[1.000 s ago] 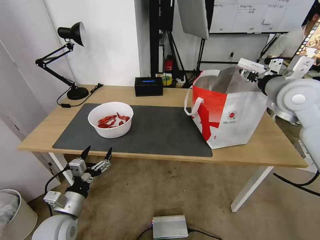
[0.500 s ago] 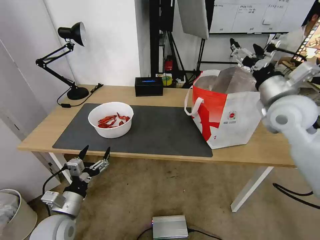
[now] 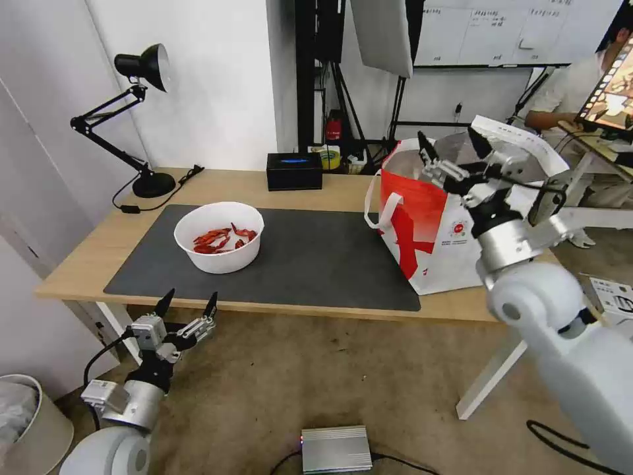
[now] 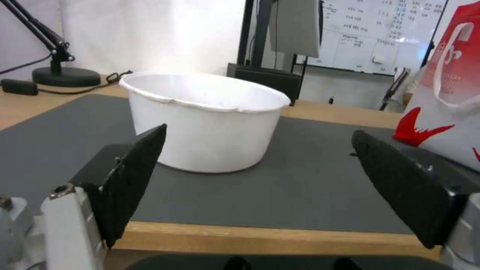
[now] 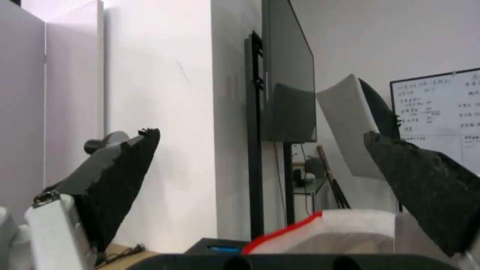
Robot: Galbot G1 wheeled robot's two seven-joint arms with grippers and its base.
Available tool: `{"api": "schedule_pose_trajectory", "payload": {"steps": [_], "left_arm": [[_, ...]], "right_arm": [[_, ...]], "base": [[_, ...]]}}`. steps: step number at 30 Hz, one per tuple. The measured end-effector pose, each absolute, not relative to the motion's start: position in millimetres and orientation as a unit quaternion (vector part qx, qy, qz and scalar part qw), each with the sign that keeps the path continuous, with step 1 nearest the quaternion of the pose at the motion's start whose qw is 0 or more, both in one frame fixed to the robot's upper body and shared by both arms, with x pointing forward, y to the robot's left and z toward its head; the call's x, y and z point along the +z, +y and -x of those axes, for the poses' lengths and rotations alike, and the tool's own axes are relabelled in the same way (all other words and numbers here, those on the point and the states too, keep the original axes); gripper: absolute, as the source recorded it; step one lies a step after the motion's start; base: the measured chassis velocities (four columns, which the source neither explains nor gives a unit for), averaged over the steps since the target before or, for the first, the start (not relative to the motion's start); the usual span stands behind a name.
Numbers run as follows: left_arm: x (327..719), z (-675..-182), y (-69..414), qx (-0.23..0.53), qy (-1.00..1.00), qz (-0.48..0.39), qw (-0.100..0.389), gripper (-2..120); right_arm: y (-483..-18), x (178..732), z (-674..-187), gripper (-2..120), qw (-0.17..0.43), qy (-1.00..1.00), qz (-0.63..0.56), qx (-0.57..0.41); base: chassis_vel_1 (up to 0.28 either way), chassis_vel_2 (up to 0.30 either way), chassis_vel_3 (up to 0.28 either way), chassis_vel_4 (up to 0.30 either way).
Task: Pick up the trash from the table and place it into the takeout bag.
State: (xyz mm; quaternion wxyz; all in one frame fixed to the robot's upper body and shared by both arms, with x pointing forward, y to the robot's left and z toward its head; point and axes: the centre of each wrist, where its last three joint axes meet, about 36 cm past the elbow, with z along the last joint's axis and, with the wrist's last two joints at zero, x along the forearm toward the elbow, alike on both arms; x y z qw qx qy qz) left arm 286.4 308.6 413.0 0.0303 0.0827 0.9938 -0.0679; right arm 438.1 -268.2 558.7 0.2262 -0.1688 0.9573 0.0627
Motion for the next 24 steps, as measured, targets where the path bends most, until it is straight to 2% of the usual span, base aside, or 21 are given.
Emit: {"api": "schedule_pose_trajectory", "payload": {"steps": [3, 8, 13, 24], "left_arm": [[414, -287, 309, -0.067, 0.994, -0.082, 0.032, 100], [413, -288, 309, -0.068, 0.994, -0.082, 0.031, 100], [411, -292, 308, -0.069, 0.994, -0.084, 0.031, 100], [409, -298, 302, -0.075, 0.992, -0.095, 0.025, 100]], "right_arm": [[-259, 529, -427, 100, 0.223, 0.960, 0.160, 0.061], [-255, 512, -421, 100, 0.219, 0.962, 0.152, 0.059], [-243, 458, -396, 100, 0.202, 0.972, 0.112, 0.051], [-222, 417, -351, 100, 0.164, 0.983, 0.075, 0.031]], "base": [[0.000, 0.000, 0.000, 0.000], [0.000, 0.000, 0.000, 0.000], [0.000, 0.000, 0.000, 0.000], [0.000, 0.000, 0.000, 0.000]]}}
